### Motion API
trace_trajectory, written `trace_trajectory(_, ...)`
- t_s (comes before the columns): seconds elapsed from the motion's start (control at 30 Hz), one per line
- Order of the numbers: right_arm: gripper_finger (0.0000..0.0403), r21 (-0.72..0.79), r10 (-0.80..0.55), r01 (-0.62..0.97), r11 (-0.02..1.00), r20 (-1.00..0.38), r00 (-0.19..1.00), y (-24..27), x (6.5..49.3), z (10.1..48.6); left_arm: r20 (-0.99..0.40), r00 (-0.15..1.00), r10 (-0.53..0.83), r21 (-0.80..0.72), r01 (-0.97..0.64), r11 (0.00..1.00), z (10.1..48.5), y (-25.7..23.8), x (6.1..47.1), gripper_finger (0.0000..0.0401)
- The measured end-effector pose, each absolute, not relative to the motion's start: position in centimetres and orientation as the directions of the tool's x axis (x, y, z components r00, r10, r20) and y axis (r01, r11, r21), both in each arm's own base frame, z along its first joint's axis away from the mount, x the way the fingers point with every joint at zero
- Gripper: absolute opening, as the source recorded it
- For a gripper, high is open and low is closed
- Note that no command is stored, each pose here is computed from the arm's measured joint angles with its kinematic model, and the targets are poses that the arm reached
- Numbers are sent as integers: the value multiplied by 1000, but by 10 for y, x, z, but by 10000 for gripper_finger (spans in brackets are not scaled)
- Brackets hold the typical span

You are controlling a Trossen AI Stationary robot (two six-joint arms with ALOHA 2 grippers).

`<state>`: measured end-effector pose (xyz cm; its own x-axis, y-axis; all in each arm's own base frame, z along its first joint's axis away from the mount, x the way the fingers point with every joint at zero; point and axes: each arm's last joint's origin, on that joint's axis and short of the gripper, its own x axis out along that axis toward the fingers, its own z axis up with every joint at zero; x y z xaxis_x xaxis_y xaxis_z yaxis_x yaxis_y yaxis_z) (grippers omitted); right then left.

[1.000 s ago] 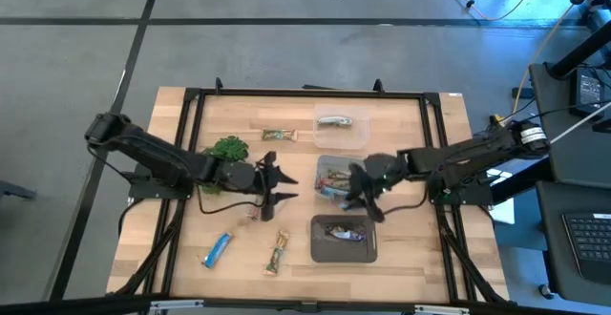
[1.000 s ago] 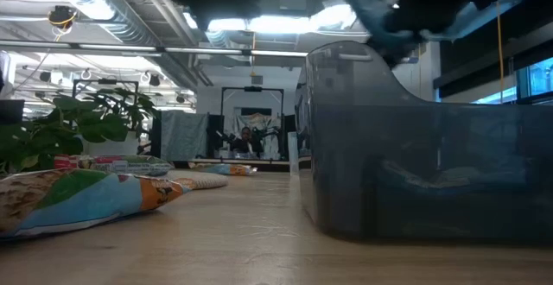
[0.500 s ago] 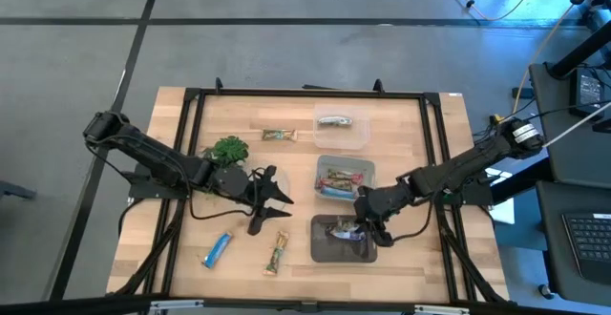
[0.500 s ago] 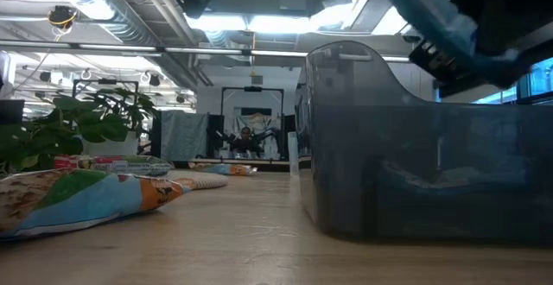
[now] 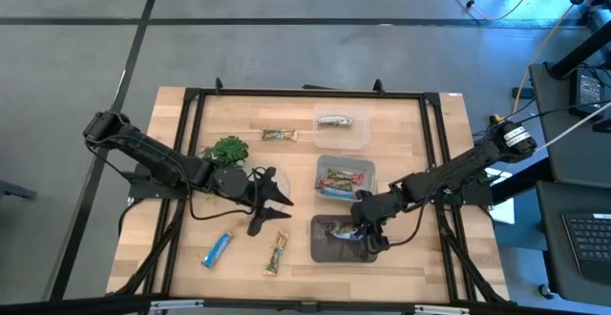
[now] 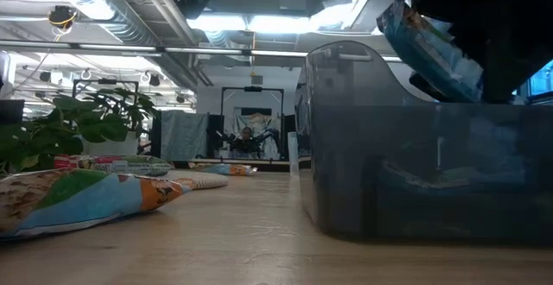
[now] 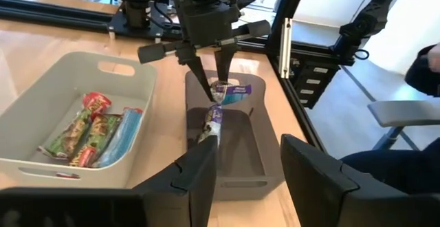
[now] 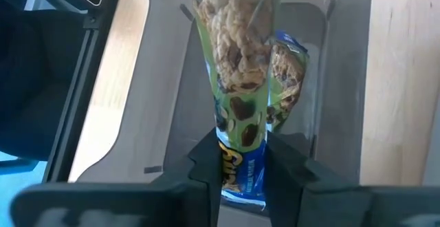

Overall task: Pick and place Granola Bars by type
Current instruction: Put the blue granola bar into the black bin, then put the yellow granola bar into the transparent bin

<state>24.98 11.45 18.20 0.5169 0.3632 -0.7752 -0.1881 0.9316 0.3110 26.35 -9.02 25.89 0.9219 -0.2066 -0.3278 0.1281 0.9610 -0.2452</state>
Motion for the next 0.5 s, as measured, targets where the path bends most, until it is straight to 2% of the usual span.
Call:
trace_trajectory(0.2,129,310,362,-188,932,-777,515,114,250,182,-327,923,-202,-244,124,962,259,-90,264,174)
trace_trajectory(0.37,170,309,362,-189,932,-778,514,114,250,182,-327,923,-204,-232,131,964,259,-90,264,212)
trace_trajectory(0.5,186,308,361,-190,932,-778,513,114,250,182,-329,907,-263,-217,199,956,259,-92,263,245)
